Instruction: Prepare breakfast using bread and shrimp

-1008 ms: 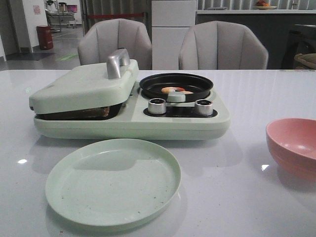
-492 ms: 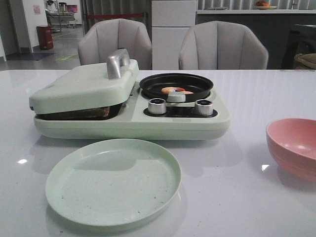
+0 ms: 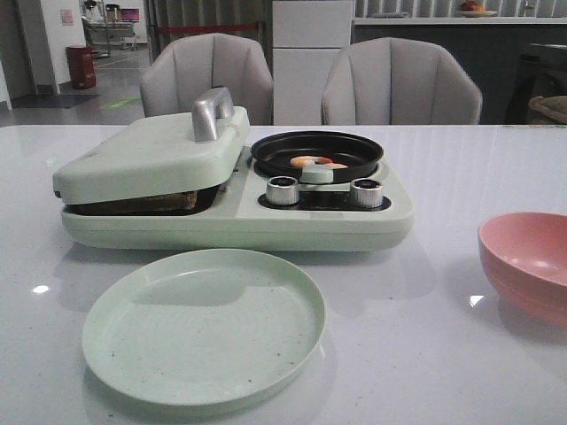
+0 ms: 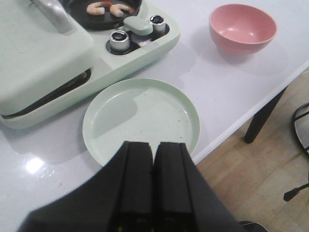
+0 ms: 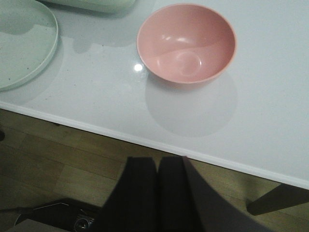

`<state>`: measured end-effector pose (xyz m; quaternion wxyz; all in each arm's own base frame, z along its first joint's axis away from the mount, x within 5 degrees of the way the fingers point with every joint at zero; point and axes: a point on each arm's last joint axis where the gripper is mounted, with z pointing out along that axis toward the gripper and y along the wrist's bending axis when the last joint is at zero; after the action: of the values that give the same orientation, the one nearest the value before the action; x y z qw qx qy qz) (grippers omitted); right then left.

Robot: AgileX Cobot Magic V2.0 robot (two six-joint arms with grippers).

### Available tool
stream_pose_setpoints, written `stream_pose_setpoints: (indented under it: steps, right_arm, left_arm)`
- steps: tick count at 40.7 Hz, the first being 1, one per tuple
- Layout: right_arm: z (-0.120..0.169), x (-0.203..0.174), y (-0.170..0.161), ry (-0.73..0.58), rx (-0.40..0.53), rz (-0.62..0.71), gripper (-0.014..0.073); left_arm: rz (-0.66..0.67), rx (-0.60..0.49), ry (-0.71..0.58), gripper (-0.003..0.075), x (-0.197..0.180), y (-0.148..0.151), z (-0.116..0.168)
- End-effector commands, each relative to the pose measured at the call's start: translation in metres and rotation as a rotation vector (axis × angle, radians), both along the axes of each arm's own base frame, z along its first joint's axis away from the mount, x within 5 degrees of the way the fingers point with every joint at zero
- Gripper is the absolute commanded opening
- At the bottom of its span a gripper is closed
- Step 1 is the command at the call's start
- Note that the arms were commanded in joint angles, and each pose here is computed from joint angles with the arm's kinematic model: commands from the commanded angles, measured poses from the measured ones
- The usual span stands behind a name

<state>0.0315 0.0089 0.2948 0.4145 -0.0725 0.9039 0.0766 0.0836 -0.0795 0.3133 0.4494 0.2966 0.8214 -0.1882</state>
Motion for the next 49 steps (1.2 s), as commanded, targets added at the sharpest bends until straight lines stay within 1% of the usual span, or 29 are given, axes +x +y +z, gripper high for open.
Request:
stream_pose_setpoints:
  steps: [1, 20, 25, 31, 35, 38, 44, 49]
  right_arm:
    - [0.013, 0.004, 0.0, -0.09, 0.012, -0.003, 0.0037]
    - [0.013, 0.004, 0.0, -0.09, 0.012, -0.003, 0.0037]
    - [0.013, 0.004, 0.0, -0.09, 0.012, -0.003, 0.0037]
    - [0.013, 0.004, 0.0, -0.09, 0.012, -0.003, 0.0037]
    - [0.013, 0.004, 0.0, -0.09, 0.012, -0.003, 0.0037]
    - [0.013, 0.004, 0.0, -0.09, 0.012, -0.003, 0.0037]
    - [0.013, 0.004, 0.0, -0.09, 0.012, -0.003, 0.0037]
    - [0.013, 0.004, 0.0, -0.09, 0.012, -0.003, 0.0037]
  left_arm:
    - [0.011, -0.064, -0.059, 0.0101, 0.003, -0.001, 0.014]
    - [0.016, -0.074, -0.065, 0.0101, 0.001, 0.001, 0.015]
    - [0.089, -0.097, -0.083, 0.0101, -0.001, 0.013, 0.012]
    - [0.246, -0.088, -0.146, 0.0101, -0.002, 0.035, 0.005]
    - [0.346, -0.132, -0.192, 0.0101, -0.008, 0.048, -0.006]
    - [0.426, -0.19, -0.276, 0.0101, -0.014, 0.057, -0.015]
    - [0.499, -0.256, -0.392, 0.0101, -0.024, 0.065, -0.037]
    - [0.526, -0.268, -0.434, 0.0101, -0.03, 0.068, -0.052]
